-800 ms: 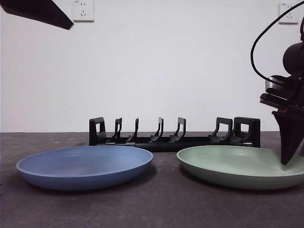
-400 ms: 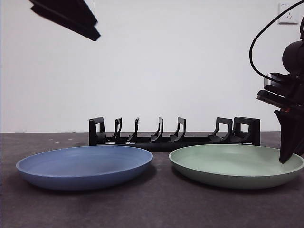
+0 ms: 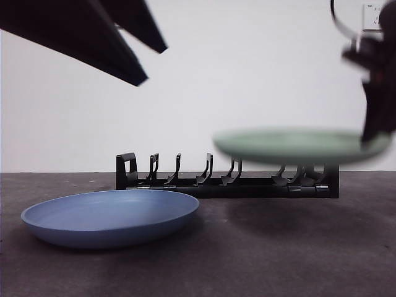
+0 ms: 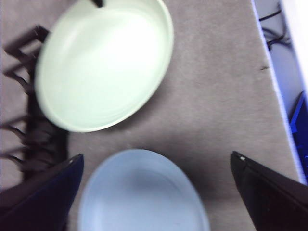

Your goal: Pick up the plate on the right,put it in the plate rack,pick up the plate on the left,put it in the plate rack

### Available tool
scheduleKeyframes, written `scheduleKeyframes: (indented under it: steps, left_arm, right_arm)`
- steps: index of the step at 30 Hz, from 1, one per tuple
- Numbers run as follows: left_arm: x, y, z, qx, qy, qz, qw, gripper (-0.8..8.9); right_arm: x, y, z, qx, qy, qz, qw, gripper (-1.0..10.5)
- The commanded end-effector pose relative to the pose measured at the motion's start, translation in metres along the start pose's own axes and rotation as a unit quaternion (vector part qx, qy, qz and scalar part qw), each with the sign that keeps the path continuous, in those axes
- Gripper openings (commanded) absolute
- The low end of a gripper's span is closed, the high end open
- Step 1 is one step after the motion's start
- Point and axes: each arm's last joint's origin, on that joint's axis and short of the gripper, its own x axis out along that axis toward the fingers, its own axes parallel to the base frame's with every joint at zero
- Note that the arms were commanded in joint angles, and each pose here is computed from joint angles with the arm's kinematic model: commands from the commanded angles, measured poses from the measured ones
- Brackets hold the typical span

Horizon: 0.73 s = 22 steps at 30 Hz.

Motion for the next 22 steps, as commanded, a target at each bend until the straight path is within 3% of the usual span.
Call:
scheduleKeyframes:
  steps: [1,6,12,22]
  left_arm:
    - [0.004,0.002,0.008,0.060,-0.001,0.033,0.998,6.27]
    - [0.011,0.007,0.019,0.119,-0.002,0.092,0.989,6.26]
    - [0.017,0.001,0.024,0.156,0.003,0.089,0.984,6.07]
    - [0.017,-0.006,0.029,0.169,0.008,0.083,0.982,1.17]
  right_arm:
    - [-0.018,0.014,-0.001,-0.013,-0.009,0.022,1.000,-0.1]
    - [-0.034,0.033,-0.007,-0.023,-0.011,0.041,0.999,-0.1]
    - [-0.039,0.054,-0.011,-0.038,-0.008,0.066,0.997,-0.1]
    - [-0.044,0.071,-0.007,-0.054,-0.015,0.077,0.995,-0.1]
